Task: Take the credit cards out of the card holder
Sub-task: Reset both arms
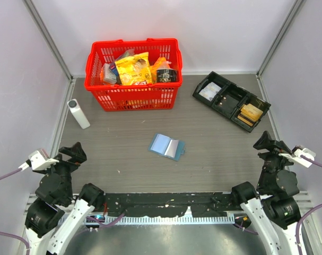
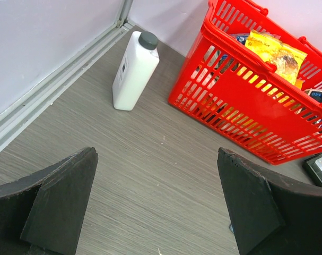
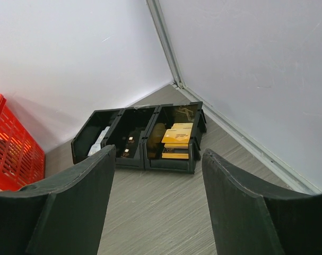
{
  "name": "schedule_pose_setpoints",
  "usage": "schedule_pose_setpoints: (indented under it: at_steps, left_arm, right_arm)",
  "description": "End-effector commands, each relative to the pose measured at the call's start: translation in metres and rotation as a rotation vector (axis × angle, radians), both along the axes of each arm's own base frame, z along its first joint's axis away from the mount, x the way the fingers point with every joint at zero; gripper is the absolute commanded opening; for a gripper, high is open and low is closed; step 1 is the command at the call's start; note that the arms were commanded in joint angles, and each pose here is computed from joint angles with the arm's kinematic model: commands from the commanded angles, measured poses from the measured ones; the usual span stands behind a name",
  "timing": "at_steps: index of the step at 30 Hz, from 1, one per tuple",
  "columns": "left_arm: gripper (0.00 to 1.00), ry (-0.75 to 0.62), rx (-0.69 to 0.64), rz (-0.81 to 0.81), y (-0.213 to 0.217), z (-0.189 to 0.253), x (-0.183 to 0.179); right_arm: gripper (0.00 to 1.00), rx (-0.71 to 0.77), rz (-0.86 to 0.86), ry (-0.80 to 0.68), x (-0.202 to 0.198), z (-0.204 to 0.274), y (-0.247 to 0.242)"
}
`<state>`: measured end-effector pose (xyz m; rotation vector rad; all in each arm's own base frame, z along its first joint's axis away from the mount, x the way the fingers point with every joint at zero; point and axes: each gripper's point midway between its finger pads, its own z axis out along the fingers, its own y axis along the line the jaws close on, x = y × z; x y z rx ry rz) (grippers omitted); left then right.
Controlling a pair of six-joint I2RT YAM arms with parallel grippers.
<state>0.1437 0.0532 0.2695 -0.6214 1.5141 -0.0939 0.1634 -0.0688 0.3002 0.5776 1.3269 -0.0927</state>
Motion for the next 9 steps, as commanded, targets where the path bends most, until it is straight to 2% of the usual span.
schedule_pose_setpoints:
  at_steps: [1, 9]
  left_arm:
    - [1.00, -0.059, -0.041, 0.035, 0.0096, 0.0059, -0.0088]
    - [1.00, -0.058, -0.047, 0.043, 0.0110, 0.0056, -0.0098]
  right_arm:
    - [0.70, 0.013, -0.037, -0.024, -0.0054, 0.0069, -0.0070]
    - [0.70, 0.018, -0.045, -0.021, -0.0059, 0.0055, -0.0083]
